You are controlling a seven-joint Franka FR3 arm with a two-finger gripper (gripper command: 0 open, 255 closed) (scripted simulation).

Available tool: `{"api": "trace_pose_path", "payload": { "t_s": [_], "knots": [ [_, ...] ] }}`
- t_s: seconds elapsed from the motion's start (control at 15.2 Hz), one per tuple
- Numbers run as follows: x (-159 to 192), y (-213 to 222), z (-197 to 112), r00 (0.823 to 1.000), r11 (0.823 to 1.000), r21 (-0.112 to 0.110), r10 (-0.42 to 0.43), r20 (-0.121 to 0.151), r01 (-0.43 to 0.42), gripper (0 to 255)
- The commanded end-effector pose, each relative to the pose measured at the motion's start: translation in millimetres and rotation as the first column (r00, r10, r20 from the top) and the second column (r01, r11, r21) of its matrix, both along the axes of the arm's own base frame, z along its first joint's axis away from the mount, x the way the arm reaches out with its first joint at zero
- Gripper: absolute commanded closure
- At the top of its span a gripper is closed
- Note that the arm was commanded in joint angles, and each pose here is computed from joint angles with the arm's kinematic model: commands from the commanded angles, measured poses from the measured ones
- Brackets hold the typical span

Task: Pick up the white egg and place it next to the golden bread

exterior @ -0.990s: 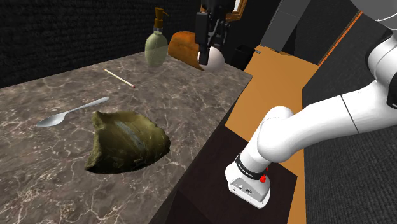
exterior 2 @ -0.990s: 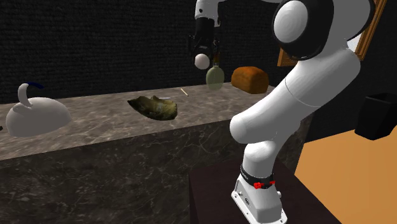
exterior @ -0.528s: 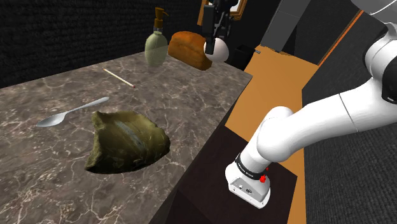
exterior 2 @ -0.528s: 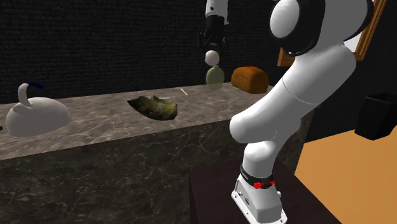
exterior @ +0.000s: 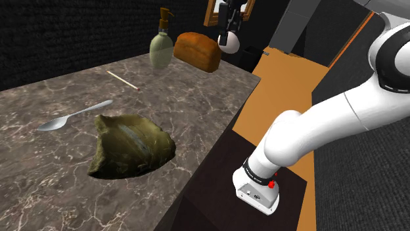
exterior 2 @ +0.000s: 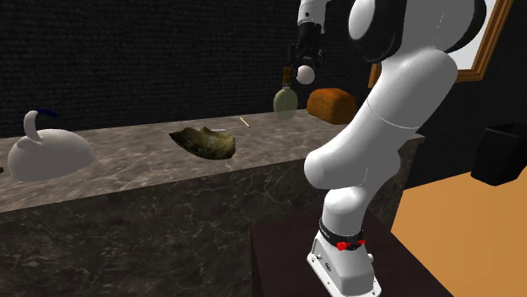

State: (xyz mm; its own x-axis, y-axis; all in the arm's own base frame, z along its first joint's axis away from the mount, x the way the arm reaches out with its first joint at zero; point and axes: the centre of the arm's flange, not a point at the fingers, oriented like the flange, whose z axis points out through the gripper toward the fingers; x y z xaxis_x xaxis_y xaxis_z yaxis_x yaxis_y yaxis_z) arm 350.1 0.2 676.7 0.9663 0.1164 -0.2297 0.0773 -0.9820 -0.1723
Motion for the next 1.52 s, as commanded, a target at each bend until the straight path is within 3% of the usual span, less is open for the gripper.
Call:
{"api": "trace_pose_path", "payload": {
  "t_s": [0.0,0.99,1.45],
  "knots": [
    [10,-24,1,1.0,1.0,-0.001,0.001,0.0,-0.001,255],
    [87,-213,1,1.0,1.0,-0.001,0.001,0.0,-0.001,255],
    [87,-213,-36,1.0,1.0,-0.001,0.001,0.0,-0.001,255]
  ]
}}
